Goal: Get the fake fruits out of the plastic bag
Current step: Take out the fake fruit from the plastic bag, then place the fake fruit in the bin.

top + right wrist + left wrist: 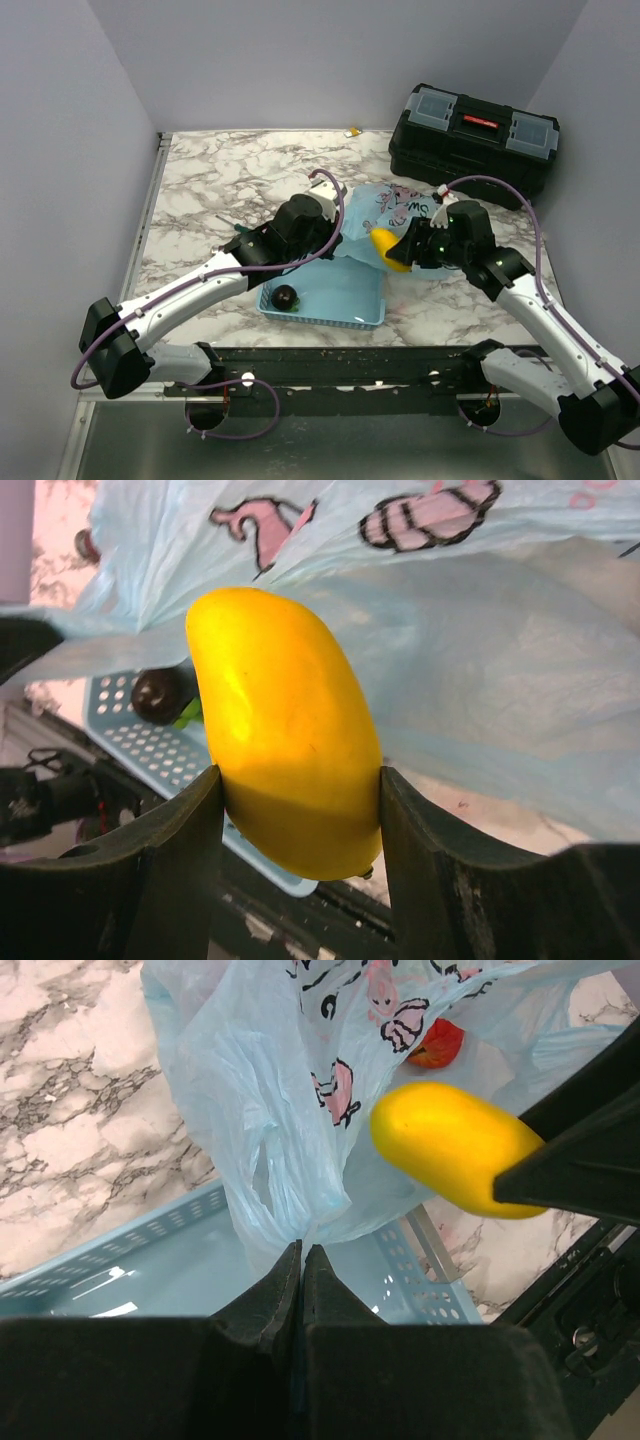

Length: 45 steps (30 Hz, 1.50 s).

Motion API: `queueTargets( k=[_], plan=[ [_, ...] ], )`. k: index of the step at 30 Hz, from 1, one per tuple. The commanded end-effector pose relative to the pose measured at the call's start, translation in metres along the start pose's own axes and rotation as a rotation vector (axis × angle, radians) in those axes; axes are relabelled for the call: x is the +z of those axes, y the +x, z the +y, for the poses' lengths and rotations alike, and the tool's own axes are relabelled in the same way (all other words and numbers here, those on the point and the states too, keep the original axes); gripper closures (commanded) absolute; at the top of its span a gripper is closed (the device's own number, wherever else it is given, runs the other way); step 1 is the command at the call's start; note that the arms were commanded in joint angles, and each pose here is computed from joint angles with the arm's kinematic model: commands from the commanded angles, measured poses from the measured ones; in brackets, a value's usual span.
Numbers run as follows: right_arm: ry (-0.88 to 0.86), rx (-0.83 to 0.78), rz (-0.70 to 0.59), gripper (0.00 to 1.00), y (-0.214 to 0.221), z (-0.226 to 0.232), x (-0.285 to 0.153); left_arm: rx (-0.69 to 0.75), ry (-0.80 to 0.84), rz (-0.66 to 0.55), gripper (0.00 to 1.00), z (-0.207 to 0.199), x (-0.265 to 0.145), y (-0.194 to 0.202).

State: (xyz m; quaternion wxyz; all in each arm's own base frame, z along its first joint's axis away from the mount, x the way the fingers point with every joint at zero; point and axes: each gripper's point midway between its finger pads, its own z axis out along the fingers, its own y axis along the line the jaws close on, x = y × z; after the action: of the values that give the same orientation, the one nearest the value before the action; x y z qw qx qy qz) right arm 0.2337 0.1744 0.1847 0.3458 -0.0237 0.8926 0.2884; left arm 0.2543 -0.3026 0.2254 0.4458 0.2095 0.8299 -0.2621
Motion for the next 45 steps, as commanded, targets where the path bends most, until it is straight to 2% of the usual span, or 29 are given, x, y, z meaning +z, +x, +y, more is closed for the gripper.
queueTargets(
  k=[1,5,9,16,21,24,29,35,39,45],
  plan=[
    [-0.104,0.025,0.120,0.99,0.025,0.021,-0.025,0.027,-0.024,-0.082,1.00,0.003,-0.007,-0.027],
    [-0.193,-0.010,0.173,0.99,0.040,0.033,-0.035,0.029,-0.044,-0.073,1.00,0.007,-0.005,-0.025],
    [-0.287,-0.035,0.195,0.99,0.049,0.050,-0.026,0.019,-0.050,-0.068,1.00,0.008,-0.003,-0.026],
    [-0.323,-0.211,0.235,0.99,0.076,0.087,0.027,-0.013,-0.105,-0.089,1.00,0.020,-0.007,-0.030],
    [-0.306,-0.350,0.100,0.99,0.078,0.078,0.068,-0.030,-0.108,-0.125,1.00,0.024,-0.014,-0.035],
    [-0.304,-0.443,0.074,0.99,0.079,0.085,0.084,-0.029,-0.111,-0.123,1.00,0.025,-0.014,-0.034],
    [-0.323,-0.573,0.140,0.99,0.108,0.091,0.111,-0.036,-0.104,-0.124,1.00,0.023,-0.015,-0.034],
    [-0.382,-0.600,0.194,0.98,0.135,0.092,0.130,-0.042,-0.098,-0.118,1.00,0.023,-0.014,-0.032],
    [-0.372,-0.612,0.214,0.86,0.140,0.090,0.134,-0.040,-0.104,-0.120,1.00,0.024,-0.014,-0.032],
    [-0.340,-0.612,0.227,0.60,0.145,0.079,0.126,-0.040,-0.101,-0.118,1.00,0.024,-0.014,-0.031]
  ],
)
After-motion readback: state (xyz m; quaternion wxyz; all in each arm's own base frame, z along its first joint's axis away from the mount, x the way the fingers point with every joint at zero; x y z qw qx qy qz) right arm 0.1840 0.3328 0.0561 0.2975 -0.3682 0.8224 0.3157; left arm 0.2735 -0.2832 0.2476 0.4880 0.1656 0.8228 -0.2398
